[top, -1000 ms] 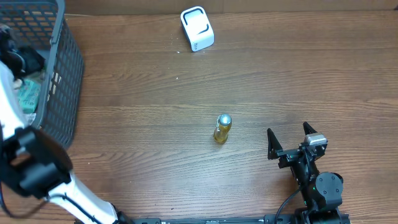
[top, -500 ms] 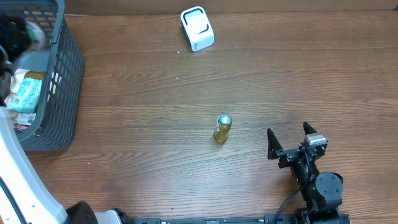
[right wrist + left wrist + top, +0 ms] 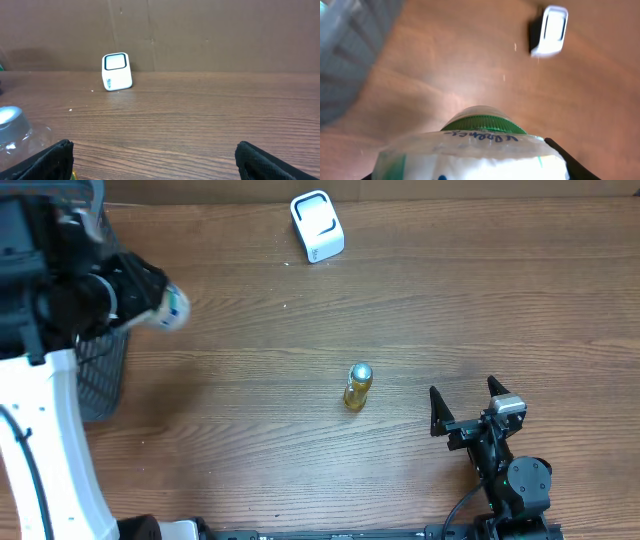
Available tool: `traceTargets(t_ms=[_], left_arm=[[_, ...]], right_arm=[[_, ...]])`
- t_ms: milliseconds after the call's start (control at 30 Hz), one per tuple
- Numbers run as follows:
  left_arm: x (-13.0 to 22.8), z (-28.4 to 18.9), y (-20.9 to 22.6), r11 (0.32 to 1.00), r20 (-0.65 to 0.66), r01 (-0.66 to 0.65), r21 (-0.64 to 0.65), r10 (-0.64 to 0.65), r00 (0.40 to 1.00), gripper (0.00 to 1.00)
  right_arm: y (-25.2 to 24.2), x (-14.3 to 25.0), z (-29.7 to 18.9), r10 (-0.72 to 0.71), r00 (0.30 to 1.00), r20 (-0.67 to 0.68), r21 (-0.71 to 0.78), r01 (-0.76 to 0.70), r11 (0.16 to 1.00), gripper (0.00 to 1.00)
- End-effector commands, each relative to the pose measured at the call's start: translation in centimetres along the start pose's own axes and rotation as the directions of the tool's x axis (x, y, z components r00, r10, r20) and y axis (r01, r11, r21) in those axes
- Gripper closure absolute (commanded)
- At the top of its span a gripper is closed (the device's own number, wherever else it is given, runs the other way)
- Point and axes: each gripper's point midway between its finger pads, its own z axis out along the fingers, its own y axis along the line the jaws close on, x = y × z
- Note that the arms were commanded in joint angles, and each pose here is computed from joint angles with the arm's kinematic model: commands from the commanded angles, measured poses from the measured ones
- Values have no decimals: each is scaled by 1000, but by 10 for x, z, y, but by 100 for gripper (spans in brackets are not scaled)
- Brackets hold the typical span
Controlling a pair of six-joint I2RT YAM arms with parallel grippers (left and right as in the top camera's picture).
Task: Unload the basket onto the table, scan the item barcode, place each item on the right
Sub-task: 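Carry the Kleenex pack toward the white scanner with the left gripper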
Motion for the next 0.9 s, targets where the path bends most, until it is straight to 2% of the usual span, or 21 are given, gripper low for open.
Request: traceTargets(t_ms=[0,167,400,700,867], left_arm=[[15,17,-19,999,-92,-28,24,30,995,96],[42,50,-42,994,-230,-108,18,110,967,96],[78,93,-72,973,-353,-230,-9,213,911,96],[103,130,-88,931,-288,-229,-284,145,946,96],[127,148,-117,914,-288,-301,-271,221,932,96]], right_arm=[[-3,4,1,-3,1000,-8,12,3,1000,0],[-3,4,1,-3,1000,-7,13,3,1000,0],[-3,4,1,-3,1000,-8,12,3,1000,0],[-3,4,1,-3,1000,-8,12,3,1000,0],[-3,4,1,-3,1000,-8,12,3,1000,0]])
